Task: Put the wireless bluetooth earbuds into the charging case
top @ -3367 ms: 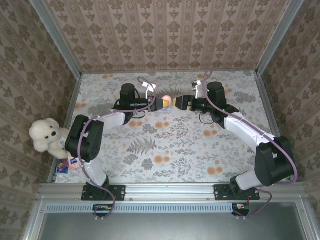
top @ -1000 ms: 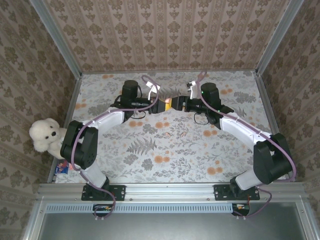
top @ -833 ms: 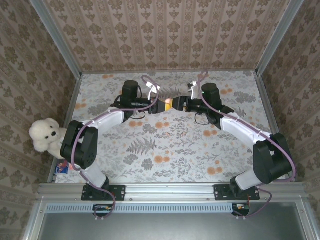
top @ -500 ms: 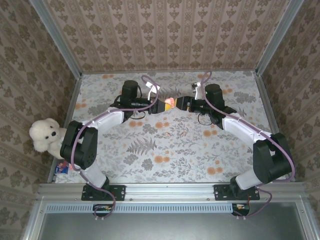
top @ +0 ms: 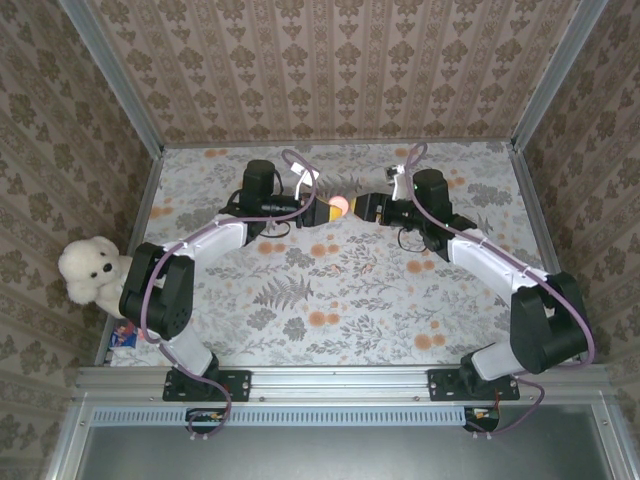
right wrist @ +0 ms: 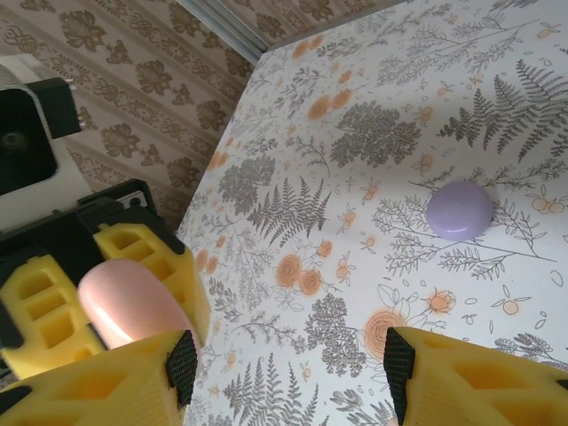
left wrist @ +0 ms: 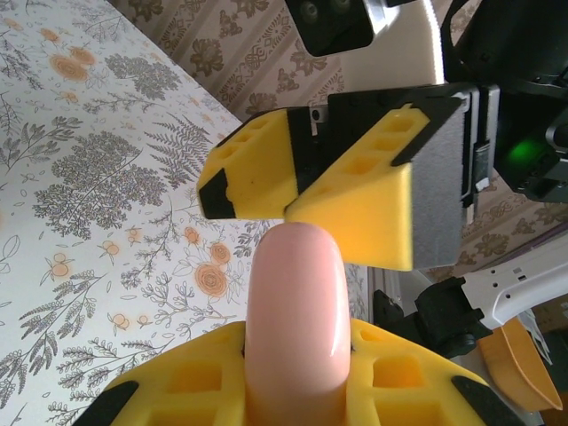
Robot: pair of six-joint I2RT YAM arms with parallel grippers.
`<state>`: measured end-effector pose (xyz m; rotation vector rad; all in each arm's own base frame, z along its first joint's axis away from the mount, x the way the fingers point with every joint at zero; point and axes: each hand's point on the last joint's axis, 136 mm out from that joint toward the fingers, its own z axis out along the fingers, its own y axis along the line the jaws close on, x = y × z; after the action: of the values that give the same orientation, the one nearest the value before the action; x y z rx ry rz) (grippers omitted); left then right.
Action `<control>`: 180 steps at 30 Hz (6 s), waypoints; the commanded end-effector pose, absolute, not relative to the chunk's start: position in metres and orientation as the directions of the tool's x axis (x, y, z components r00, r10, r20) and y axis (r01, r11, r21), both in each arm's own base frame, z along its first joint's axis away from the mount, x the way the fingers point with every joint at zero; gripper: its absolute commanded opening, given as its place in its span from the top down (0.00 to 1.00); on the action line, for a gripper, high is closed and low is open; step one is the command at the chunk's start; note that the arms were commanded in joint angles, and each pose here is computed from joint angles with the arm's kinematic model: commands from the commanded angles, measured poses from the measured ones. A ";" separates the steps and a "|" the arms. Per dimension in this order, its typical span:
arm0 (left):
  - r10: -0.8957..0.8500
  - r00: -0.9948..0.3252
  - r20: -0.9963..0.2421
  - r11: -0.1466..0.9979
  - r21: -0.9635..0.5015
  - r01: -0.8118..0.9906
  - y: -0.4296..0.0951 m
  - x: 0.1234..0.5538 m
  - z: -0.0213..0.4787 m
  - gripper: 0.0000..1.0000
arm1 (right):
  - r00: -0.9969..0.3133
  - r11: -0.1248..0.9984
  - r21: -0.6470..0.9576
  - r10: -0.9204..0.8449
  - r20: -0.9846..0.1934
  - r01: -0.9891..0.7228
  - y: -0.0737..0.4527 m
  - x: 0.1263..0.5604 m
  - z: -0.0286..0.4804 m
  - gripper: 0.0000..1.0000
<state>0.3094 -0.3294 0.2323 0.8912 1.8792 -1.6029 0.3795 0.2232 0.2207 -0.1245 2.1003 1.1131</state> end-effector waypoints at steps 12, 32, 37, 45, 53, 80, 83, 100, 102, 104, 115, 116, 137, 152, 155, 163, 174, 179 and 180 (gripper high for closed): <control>0.140 -0.585 -0.799 0.036 -0.586 0.809 -0.330 0.305 0.256 0.93 | -0.688 0.540 0.684 0.240 -0.684 -0.492 0.239 0.363 0.263 0.34; 0.141 -0.571 -0.809 0.029 -0.573 0.819 -0.332 0.303 0.261 0.93 | -0.739 0.573 0.704 0.234 -0.631 -0.419 0.255 0.370 0.233 0.31; 0.140 -0.564 -0.814 0.022 -0.567 0.823 -0.331 0.300 0.265 0.93 | -0.747 0.608 0.705 0.260 -0.611 -0.365 0.238 0.379 0.212 0.36; 0.140 -0.554 -0.821 0.015 -0.558 0.830 -0.331 0.297 0.271 0.93 | -0.755 0.624 0.718 0.299 -0.583 -0.308 0.221 0.392 0.194 0.38; 0.141 -0.555 -0.820 0.016 -0.558 0.829 -0.332 0.298 0.270 0.93 | -0.764 0.588 0.746 0.311 -0.566 -0.313 0.228 0.396 0.196 0.39; 0.151 -0.568 -0.809 0.023 -0.572 0.820 -0.334 0.302 0.262 0.93 | -0.720 0.551 0.695 0.225 -0.657 -0.462 0.261 0.372 0.256 0.35; 0.149 -0.564 -0.812 0.022 -0.567 0.823 -0.334 0.302 0.264 0.93 | -0.732 0.580 0.689 0.218 -0.645 -0.434 0.257 0.376 0.239 0.36; 0.142 -0.547 -0.825 0.012 -0.551 0.834 -0.332 0.297 0.273 0.94 | -0.768 0.619 0.718 0.276 -0.577 -0.317 0.231 0.394 0.187 0.41; 0.141 -0.546 -0.826 0.012 -0.550 0.835 -0.332 0.297 0.274 0.94 | -0.771 0.617 0.723 0.280 -0.572 -0.312 0.231 0.394 0.184 0.41; 0.142 -0.545 -0.827 0.011 -0.549 0.836 -0.332 0.297 0.274 0.94 | -0.773 0.608 0.730 0.283 -0.567 -0.313 0.232 0.395 0.184 0.41; 0.140 -0.550 -0.823 0.024 -0.553 0.833 -0.333 0.299 0.270 0.94 | -0.781 0.534 0.757 0.256 -0.569 -0.376 0.250 0.384 0.201 0.41; 0.139 -0.549 -0.824 0.024 -0.551 0.834 -0.333 0.299 0.270 0.94 | -0.785 0.532 0.756 0.248 -0.568 -0.380 0.251 0.382 0.200 0.43; 0.140 -0.555 -0.820 0.023 -0.557 0.830 -0.334 0.299 0.270 0.94 | -0.769 0.545 0.738 0.241 -0.592 -0.398 0.252 0.379 0.210 0.64; 0.151 -0.561 -0.814 0.014 -0.565 0.825 -0.336 0.298 0.266 0.88 | -0.760 0.523 0.733 0.223 -0.610 -0.435 0.258 0.383 0.231 0.93; 0.149 -0.563 -0.813 0.021 -0.566 0.824 -0.335 0.299 0.265 0.79 | -0.758 0.524 0.730 0.222 -0.614 -0.438 0.257 0.382 0.233 0.97; 0.143 -0.563 -0.814 0.040 -0.564 0.825 -0.335 0.303 0.264 0.56 | -0.753 0.532 0.719 0.210 -0.623 -0.447 0.256 0.381 0.239 1.00; 0.122 -0.559 -0.820 0.068 -0.555 0.829 -0.328 0.309 0.266 0.46 | -0.751 0.563 0.700 0.198 -0.630 -0.439 0.253 0.381 0.238 1.00; 0.120 -0.547 -0.829 0.072 -0.542 0.837 -0.323 0.305 0.272 0.40 | -0.747 0.637 0.649 0.167 -0.643 -0.417 0.243 0.381 0.232 1.00; 0.107 -0.548 -0.830 0.098 -0.540 0.836 -0.313 0.313 0.272 0.40 | -0.745 0.653 0.632 0.152 -0.650 -0.417 0.240 0.381 0.231 1.00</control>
<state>0.3112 -0.3259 0.2425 0.9013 1.8572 -1.5578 0.3801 0.2486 0.2145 -0.1632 2.1937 1.1584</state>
